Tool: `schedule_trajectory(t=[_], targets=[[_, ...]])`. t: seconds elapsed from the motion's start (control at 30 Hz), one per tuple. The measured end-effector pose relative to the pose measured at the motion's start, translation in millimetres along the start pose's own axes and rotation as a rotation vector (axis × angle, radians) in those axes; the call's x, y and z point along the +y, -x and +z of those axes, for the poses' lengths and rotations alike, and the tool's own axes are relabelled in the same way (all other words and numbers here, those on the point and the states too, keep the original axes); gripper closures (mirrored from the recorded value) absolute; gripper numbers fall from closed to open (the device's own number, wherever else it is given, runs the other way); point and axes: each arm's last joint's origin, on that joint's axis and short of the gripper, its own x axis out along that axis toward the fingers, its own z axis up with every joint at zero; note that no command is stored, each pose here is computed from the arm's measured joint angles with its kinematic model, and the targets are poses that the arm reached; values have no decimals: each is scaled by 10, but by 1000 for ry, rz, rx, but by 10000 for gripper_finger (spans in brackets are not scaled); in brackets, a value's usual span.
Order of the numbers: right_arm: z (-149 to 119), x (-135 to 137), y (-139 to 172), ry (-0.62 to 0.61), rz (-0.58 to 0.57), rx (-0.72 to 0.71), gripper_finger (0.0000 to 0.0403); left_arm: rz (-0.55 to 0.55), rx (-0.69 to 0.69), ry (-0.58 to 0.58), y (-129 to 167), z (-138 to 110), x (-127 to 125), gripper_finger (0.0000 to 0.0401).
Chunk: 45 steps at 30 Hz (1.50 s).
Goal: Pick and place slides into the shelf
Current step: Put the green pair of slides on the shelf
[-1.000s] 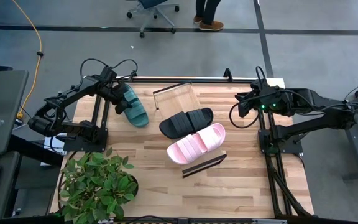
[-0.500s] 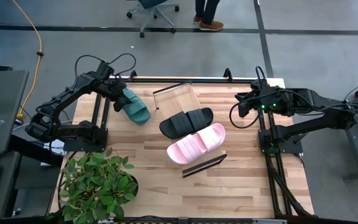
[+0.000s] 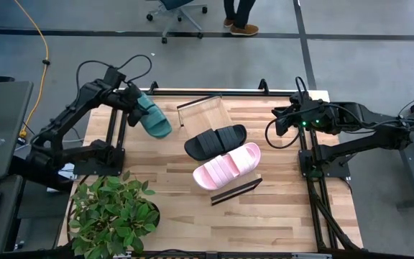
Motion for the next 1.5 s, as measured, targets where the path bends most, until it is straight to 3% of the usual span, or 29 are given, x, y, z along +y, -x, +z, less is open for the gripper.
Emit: schedule_trajectory(t=[0.63, 1.0, 1.5], targets=[[0, 0, 0, 4, 0, 0, 341, 172, -188, 23, 553, -11, -414, 401], [0, 0, 0, 8, 0, 0, 341, 277, -318, 53, 916, 150, -590, 401], [0, 0, 0, 8, 0, 0, 341, 327, -480, 142, 1238, 300, -750, 401]])
